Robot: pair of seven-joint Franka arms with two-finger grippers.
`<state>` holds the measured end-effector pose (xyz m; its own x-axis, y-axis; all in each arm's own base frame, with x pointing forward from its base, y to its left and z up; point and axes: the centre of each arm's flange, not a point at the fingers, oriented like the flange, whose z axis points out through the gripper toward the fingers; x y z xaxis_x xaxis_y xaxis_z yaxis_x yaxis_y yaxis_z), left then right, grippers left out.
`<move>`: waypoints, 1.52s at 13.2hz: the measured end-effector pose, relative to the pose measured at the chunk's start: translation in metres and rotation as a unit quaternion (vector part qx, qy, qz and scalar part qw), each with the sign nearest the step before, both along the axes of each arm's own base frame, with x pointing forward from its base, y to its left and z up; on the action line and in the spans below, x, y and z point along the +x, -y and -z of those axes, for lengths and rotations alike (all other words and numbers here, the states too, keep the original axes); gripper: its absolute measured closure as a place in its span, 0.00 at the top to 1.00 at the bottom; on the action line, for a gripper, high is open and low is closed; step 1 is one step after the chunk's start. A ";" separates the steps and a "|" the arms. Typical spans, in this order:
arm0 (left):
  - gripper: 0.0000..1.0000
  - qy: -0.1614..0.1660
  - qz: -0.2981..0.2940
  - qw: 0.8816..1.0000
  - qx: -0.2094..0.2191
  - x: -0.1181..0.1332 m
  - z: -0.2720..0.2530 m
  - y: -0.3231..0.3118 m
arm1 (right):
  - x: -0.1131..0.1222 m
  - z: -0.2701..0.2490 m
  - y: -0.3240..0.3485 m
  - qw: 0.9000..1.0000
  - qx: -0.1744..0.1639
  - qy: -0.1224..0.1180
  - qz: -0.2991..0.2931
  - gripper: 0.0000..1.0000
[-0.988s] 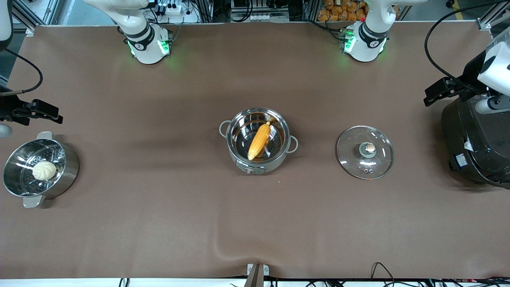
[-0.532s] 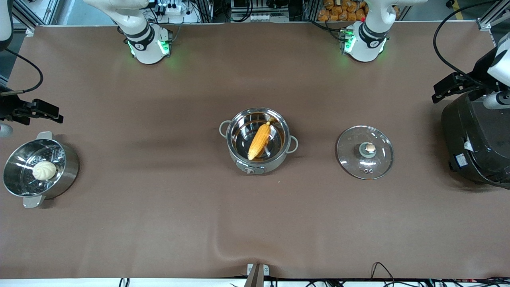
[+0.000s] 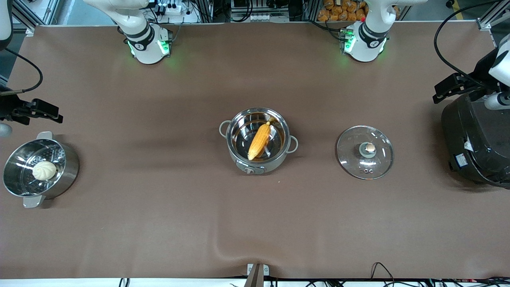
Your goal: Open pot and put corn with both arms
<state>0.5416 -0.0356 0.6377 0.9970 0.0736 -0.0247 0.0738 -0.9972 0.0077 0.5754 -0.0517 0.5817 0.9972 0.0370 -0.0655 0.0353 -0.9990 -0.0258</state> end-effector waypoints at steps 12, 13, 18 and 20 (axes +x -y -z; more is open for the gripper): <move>1.00 0.003 0.011 1.000 0.003 -0.003 -0.010 0.014 | -0.002 -0.004 0.001 1.000 0.000 0.004 0.001 1.00; 1.00 0.003 0.011 1.000 0.003 -0.003 -0.010 0.014 | -0.002 -0.005 0.001 1.000 0.000 0.004 0.001 1.00; 1.00 0.002 0.011 1.000 0.003 -0.002 -0.009 0.014 | -0.005 -0.010 0.000 1.000 -0.001 0.008 0.001 1.00; 1.00 0.000 0.011 1.000 0.003 -0.003 -0.009 0.014 | -0.008 -0.013 0.000 1.000 0.000 0.006 0.002 1.00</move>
<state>0.5389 -0.0496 0.6462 0.9984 0.0514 -0.0235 0.0515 -0.9987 0.0022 0.5675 -0.0521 0.5949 0.9980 0.0337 -0.0539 0.0324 -0.9992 -0.0248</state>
